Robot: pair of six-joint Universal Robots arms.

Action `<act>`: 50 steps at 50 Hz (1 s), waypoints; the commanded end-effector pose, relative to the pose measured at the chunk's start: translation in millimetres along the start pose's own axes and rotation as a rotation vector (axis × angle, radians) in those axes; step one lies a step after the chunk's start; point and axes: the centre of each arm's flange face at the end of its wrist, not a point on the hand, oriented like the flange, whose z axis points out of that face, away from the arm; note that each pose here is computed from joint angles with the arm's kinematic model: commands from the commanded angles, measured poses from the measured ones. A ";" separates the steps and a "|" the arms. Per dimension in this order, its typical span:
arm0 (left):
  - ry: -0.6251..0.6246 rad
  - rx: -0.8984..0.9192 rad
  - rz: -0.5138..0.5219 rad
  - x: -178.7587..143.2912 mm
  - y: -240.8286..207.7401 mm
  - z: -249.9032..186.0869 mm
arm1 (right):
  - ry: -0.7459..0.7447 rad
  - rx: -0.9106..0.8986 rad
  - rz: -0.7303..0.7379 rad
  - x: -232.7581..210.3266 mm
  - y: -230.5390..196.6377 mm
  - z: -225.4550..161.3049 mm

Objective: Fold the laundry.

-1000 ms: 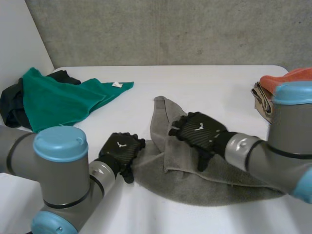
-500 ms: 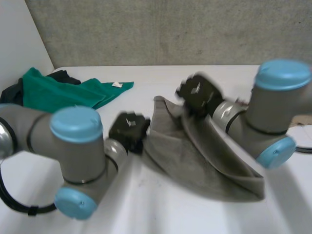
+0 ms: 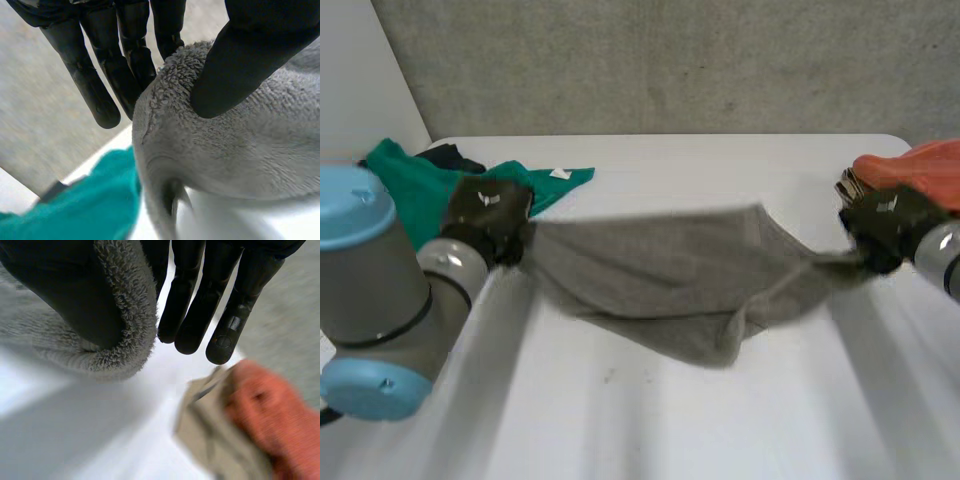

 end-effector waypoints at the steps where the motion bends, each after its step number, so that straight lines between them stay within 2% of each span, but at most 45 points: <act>1: 0.050 -0.078 -0.003 3.9 26.7 -3.2 | -0.113 -0.081 -0.038 -27.6 27.3 -9.4; 8: 0.025 -0.050 -0.015 -10.2 20.4 0.8 | -0.063 -0.062 -0.039 -12.1 24.2 -15.1; 13: 0.096 -0.029 -0.015 -1.5 19.0 -1.4 | -0.073 -0.087 -0.054 -11.0 26.8 -20.8; 18: 0.137 -0.026 -0.021 4.7 19.0 -5.4 | -0.208 -0.216 -0.175 -23.9 37.2 -54.6; 20: 0.142 -0.027 -0.019 6.6 19.6 -6.9 | -0.324 -0.323 -0.247 -22.7 45.5 -78.6; 22: 0.145 -0.012 -0.013 7.4 15.8 -7.3 | -0.350 -0.331 -0.265 -20.4 43.0 -84.8; 27: 0.128 0.045 -0.008 2.4 -0.8 -6.2 | -0.182 -0.179 -0.255 3.8 12.4 -85.5; 31: 0.115 0.113 -0.002 -1.3 -21.2 -4.4 | -0.034 -0.022 -0.163 30.3 -16.5 -75.2; 34: 0.117 0.182 0.004 -0.7 -42.6 -5.6 | -0.008 0.036 -0.101 37.2 -26.6 -65.9; 37: 0.120 0.250 0.015 1.6 -63.7 -7.7 | -0.068 0.128 -0.046 25.0 -44.0 -43.1; 42: 0.136 0.342 0.066 8.5 -90.6 -13.8 | -0.196 0.262 -0.076 -17.3 -80.1 -5.3; 50: 0.263 0.512 0.211 29.5 -124.3 -44.8 | -0.332 0.334 -0.082 -52.9 -61.3 66.3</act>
